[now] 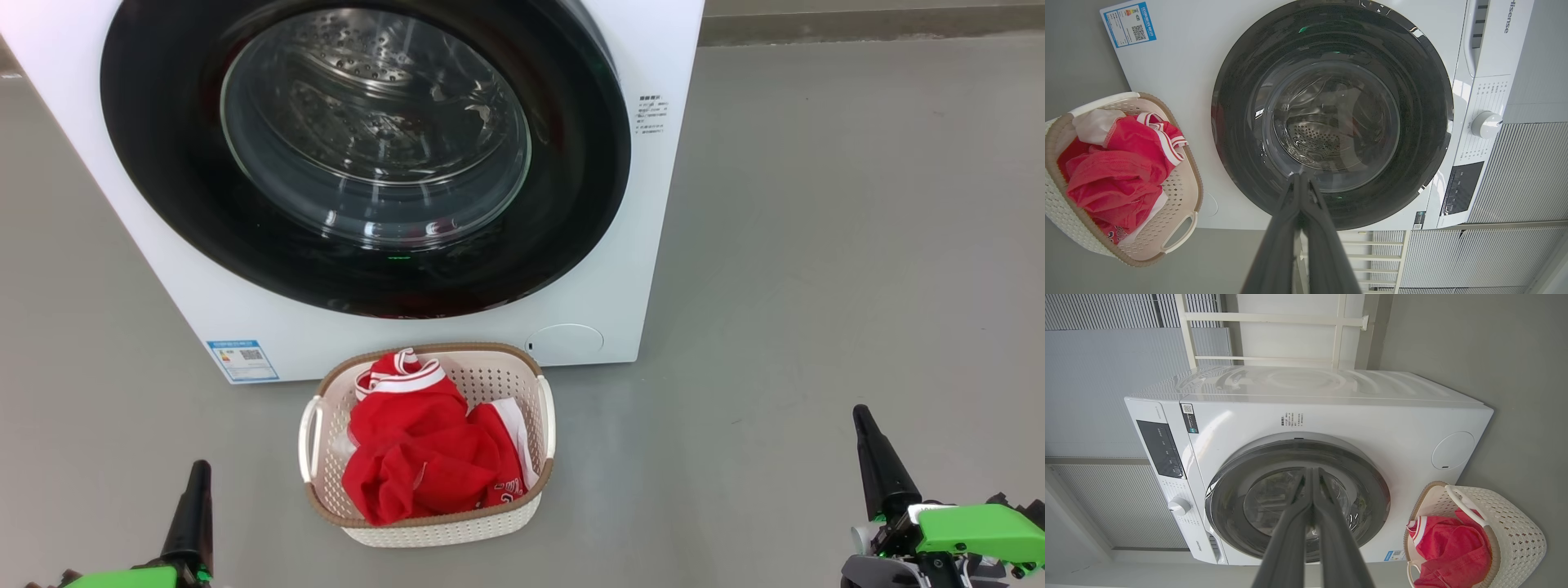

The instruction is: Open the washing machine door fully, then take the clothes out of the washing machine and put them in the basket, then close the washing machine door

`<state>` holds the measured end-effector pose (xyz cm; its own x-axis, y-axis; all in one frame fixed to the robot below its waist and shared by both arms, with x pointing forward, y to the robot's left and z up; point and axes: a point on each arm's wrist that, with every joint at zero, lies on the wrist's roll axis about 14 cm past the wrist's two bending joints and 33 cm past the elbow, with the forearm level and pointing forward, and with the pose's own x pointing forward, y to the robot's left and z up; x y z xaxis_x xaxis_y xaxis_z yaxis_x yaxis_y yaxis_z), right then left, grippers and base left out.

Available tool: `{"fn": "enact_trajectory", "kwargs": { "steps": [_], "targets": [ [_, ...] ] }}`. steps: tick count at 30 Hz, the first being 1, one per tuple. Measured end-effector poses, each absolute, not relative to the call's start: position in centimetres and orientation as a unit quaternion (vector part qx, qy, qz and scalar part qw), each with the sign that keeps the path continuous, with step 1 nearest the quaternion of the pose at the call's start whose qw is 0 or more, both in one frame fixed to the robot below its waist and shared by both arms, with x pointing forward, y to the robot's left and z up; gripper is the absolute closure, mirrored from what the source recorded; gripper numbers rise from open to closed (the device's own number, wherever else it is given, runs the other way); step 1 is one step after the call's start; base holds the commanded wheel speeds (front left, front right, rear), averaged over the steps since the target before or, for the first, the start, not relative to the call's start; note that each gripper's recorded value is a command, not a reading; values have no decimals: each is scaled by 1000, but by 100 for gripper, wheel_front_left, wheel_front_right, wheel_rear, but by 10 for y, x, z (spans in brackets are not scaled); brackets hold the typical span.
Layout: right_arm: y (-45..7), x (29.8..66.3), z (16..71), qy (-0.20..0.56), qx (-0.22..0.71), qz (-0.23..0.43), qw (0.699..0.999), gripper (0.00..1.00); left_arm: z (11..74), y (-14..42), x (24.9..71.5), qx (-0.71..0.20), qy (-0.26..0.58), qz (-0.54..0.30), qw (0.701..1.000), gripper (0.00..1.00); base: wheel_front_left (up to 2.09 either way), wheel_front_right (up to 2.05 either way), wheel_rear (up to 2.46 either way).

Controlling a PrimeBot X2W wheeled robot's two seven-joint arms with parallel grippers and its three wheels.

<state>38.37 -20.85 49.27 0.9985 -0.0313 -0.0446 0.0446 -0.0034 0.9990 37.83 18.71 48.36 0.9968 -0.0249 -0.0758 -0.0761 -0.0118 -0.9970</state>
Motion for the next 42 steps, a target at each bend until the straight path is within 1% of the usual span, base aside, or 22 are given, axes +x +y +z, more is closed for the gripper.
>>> {"fn": "enact_trajectory", "kwargs": {
  "steps": [42],
  "targets": [
    [-208,384,492,5,708,-28,706,100,484,187,378,-711,35,19,702,100,0,0,0]
  ]
}}
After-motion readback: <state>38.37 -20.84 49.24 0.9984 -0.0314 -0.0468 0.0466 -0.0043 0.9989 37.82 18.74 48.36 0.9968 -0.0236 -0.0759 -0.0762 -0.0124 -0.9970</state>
